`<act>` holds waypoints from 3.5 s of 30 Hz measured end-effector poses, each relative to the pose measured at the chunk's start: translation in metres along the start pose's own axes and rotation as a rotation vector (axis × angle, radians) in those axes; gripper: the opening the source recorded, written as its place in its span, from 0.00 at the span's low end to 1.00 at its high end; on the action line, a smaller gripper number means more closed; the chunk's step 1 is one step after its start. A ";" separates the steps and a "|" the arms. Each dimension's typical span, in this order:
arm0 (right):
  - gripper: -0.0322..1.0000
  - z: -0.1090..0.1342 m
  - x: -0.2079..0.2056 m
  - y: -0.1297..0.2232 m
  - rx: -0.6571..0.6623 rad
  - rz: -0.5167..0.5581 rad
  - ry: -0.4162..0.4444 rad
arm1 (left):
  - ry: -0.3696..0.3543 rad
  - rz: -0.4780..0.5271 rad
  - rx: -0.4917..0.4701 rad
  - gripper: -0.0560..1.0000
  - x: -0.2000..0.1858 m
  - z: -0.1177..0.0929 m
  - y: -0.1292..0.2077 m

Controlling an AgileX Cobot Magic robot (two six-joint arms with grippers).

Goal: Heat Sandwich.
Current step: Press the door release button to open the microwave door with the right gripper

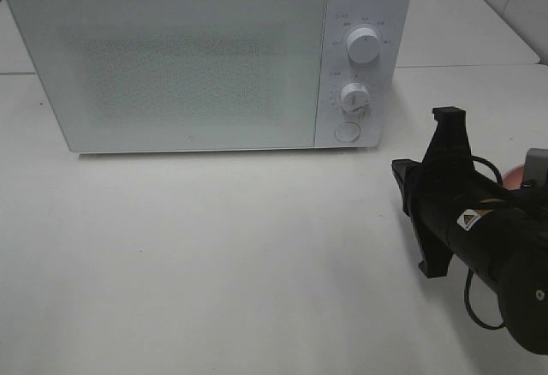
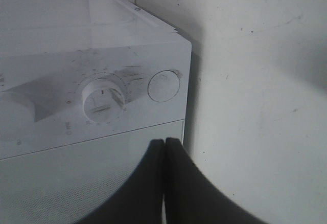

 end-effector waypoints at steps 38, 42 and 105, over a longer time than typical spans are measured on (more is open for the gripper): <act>0.04 0.016 0.106 0.005 0.031 0.023 0.078 | 0.000 0.000 0.000 0.97 0.000 0.000 0.000; 0.04 0.016 0.116 0.006 0.021 0.030 0.076 | 0.000 0.000 0.000 0.97 0.000 0.000 0.000; 0.04 0.020 0.158 0.012 0.007 0.026 0.153 | 0.000 0.000 0.000 0.97 0.000 0.000 0.000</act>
Point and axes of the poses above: a point on each arm's last joint axis where the gripper is mounted, x pointing out along that axis toward the gripper, z along the wrist's bending axis when the last joint is at zero, y = z × x, the point moved 4 cm from there along x, pointing out along that axis toward the gripper, and after that the axes turned 1 degree about x, right-handed, at the moved point
